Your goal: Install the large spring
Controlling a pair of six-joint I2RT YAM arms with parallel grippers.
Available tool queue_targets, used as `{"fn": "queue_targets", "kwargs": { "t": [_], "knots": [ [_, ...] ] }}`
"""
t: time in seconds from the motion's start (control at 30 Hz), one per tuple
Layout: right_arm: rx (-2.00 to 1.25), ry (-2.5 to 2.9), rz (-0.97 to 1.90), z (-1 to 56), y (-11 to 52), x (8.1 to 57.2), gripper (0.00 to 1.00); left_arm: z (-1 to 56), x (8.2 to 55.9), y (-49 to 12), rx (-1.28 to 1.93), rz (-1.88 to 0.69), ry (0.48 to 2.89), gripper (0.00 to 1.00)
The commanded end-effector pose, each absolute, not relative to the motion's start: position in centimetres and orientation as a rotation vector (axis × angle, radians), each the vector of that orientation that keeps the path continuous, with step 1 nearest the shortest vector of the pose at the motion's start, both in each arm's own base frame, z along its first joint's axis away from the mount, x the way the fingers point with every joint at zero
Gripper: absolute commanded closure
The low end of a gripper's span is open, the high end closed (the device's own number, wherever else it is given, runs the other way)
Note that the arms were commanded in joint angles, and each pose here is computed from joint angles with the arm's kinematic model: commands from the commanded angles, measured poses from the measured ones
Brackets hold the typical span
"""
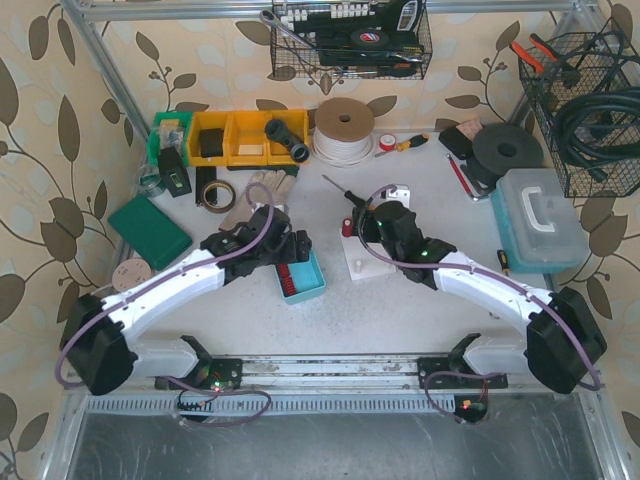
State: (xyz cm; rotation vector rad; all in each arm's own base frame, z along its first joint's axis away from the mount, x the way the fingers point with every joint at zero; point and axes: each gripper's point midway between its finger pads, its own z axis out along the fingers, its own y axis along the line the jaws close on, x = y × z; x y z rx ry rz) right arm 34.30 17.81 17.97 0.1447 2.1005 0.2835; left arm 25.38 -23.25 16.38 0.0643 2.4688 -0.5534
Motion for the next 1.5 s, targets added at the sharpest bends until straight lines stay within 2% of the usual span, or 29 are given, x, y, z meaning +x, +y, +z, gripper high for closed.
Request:
{"fn": "queue_targets", "kwargs": {
  "t": [0.0, 0.17, 0.37, 0.6, 0.73, 1.27, 1.47],
  "knots": [
    [0.256, 1.984, 0.306, 19.6, 16.4, 34.6, 0.0, 15.1, 24.6, -23.4, -0.032, -0.516, 2.616, 0.08],
    [0.299, 1.93, 0.355, 20.4, 15.2, 34.4, 0.0, 14.5, 24.9, -24.2, -0.062, -0.352, 2.666, 0.14],
    [0.29, 1.927, 0.4, 20.4, 15.5, 34.5, 0.0, 11.4, 24.2, -22.9, -0.187, -0.036, 2.717, 0.31],
    [0.255, 1.938, 0.437, 20.4, 16.3, 34.6, 0.02, 10.1, 24.4, -22.2, -0.271, 0.171, 2.649, 0.44],
    [0.253, 1.942, 0.453, 20.2, 16.4, 34.6, 0.02, 9.2, 24.6, -22.0, -0.299, 0.25, 2.636, 0.43],
    [0.235, 1.987, 0.48, 19.5, 17.1, 34.8, 0.03, 6.0, 25.7, -23.3, -0.36, 0.136, 2.587, 0.44],
    [0.227, 1.997, 0.484, 19.3, 17.3, 34.8, 0.03, 6.3, 25.8, -22.7, -0.376, 0.211, 2.576, 0.44]
  ]
}}
